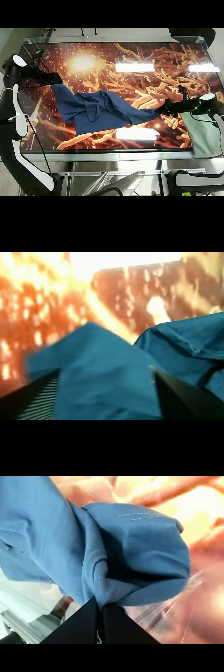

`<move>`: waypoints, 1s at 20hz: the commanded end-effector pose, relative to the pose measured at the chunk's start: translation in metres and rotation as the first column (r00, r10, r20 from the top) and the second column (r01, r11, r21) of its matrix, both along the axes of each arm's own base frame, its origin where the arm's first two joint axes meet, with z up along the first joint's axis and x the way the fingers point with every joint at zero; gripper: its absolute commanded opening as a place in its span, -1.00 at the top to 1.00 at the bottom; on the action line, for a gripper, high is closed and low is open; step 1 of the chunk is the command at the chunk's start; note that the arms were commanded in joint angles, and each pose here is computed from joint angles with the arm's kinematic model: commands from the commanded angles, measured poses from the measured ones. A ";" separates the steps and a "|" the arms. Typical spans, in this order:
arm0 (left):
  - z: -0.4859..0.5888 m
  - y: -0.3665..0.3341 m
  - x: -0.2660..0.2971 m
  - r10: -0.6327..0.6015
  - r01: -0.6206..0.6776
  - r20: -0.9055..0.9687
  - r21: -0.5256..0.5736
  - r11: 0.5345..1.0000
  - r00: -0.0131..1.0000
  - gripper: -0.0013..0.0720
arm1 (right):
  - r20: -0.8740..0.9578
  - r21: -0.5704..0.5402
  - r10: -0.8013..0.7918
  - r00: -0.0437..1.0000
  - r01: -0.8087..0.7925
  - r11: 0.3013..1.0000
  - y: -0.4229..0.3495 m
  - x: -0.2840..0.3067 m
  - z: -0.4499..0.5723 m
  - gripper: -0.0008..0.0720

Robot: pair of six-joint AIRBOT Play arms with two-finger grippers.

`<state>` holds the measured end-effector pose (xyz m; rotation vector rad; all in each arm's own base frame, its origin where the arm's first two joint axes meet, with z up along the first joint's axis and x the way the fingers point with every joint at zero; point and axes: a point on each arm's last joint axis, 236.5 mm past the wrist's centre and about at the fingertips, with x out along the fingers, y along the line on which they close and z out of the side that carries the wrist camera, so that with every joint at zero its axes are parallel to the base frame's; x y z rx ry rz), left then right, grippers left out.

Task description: Fold the shirts.

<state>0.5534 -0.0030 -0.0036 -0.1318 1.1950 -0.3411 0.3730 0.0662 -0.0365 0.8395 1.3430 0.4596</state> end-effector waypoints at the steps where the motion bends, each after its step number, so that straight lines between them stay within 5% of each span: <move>1: -0.001 -0.006 -0.009 0.013 -0.014 -0.056 -0.010 1.000 0.998 -0.85 | 0.006 0.022 0.041 0.999 -0.041 0.999 0.005 -0.005 0.000 0.93; 3: 0.005 -0.002 -0.039 0.048 -0.056 -0.175 -0.038 0.998 0.983 -0.85 | 0.010 0.039 0.098 0.995 -0.098 0.994 0.006 -0.014 0.005 0.74; 4: 0.004 0.000 -0.060 0.057 -0.071 -0.250 -0.049 0.996 0.966 -0.85 | 0.003 0.027 0.114 0.994 -0.114 0.993 0.001 -0.017 0.006 0.14; 5: 0.001 0.000 -0.087 0.070 -0.095 -0.340 -0.059 0.994 0.938 -0.85 | -0.001 0.002 0.128 0.992 -0.128 0.992 -0.006 -0.019 0.005 -0.17; 9: -0.016 -0.020 -0.202 0.041 -0.111 -0.587 -0.084 0.990 0.809 -0.85 | -0.046 -0.065 0.104 0.993 -0.107 0.992 -0.048 -0.025 0.013 -0.17; 14: -0.079 -0.063 -0.308 0.067 -0.137 -0.627 -0.064 0.989 0.776 -0.84 | -0.052 -0.084 -0.009 0.999 0.005 0.996 -0.089 -0.026 0.010 -0.15; 20: -0.116 -0.097 -0.292 0.114 -0.216 -0.471 -0.168 0.962 0.875 -0.84 | -0.056 -0.103 0.005 0.998 -0.010 0.995 -0.072 -0.026 -0.009 -0.15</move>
